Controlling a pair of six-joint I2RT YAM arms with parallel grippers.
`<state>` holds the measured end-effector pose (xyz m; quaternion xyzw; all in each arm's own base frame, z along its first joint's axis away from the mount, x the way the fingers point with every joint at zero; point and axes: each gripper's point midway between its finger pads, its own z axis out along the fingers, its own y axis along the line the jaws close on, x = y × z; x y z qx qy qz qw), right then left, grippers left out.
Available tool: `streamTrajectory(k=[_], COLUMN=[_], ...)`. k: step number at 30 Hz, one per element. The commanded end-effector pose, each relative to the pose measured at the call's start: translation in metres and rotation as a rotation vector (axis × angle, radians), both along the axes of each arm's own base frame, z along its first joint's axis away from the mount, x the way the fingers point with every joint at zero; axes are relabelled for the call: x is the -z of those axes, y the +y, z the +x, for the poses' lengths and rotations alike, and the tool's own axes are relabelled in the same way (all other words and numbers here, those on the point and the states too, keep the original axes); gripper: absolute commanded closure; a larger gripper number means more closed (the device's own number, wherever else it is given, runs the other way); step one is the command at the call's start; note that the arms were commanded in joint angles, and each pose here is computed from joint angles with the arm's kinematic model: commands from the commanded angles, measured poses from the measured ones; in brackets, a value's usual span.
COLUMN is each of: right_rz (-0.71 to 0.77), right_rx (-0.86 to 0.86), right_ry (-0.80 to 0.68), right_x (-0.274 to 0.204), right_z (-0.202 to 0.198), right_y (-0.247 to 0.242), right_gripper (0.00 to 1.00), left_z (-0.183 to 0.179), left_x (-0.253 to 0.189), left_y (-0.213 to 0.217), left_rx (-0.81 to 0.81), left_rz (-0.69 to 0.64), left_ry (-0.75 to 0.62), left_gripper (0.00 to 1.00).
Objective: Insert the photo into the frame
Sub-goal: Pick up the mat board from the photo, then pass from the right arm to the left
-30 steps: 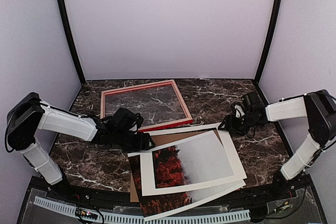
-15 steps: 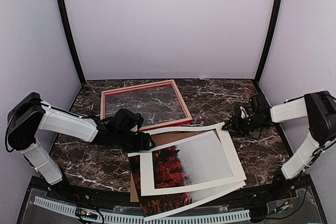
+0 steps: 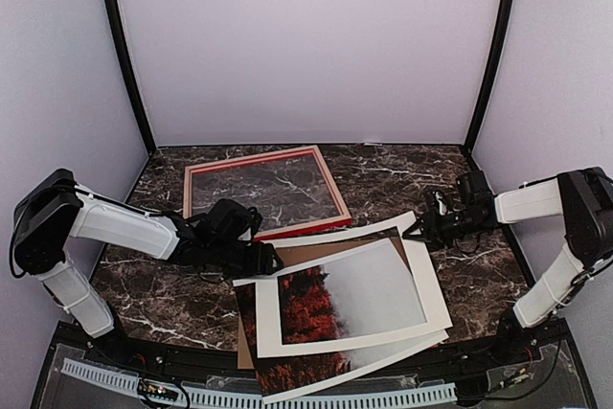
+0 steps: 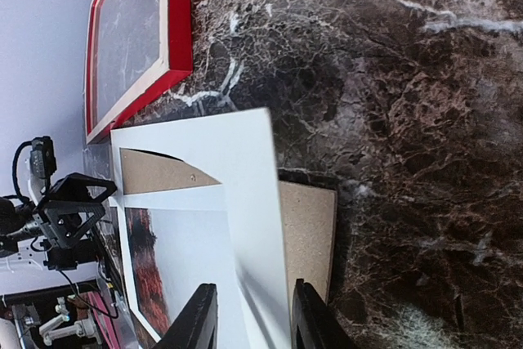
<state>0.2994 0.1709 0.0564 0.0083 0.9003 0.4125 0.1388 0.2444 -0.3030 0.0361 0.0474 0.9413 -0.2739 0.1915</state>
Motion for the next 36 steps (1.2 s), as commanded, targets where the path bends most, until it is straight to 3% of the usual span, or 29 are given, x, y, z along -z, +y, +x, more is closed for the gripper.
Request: streamTrajectory(k=[1,4,9,17,26,36], right_rz=[0.025,0.022,0.007,0.021,0.077,0.084], right_rx=[-0.048,-0.053,-0.046,-0.084,-0.209,-0.306], right_ry=[-0.054,-0.056,-0.081,-0.208,-0.423,-0.550], right_x=[-0.017,-0.018,-0.029,-0.096,-0.182,-0.225], right_z=[0.000,-0.002,0.001,0.003,-0.006,-0.002], right_y=[0.004,0.004,0.002,0.006,0.027,0.048], right_gripper=[0.70,0.77,1.00,1.00,1.00,1.00], left_z=[-0.013,-0.012,-0.009,0.001,0.019,0.044], left_x=[0.021,0.019,0.012,-0.030,-0.090,-0.100], left_y=[0.010,0.010,0.009,0.011,0.019,0.037], left_rx=[0.005,0.004,0.009,0.023,0.072,0.102], left_rz=[0.070,0.069,0.063,0.045,0.056,-0.041], left_ry=[0.062,0.057,0.034,-0.085,-0.278,-0.259], left_gripper=[0.32,0.32,0.32,0.22,0.19,0.18])
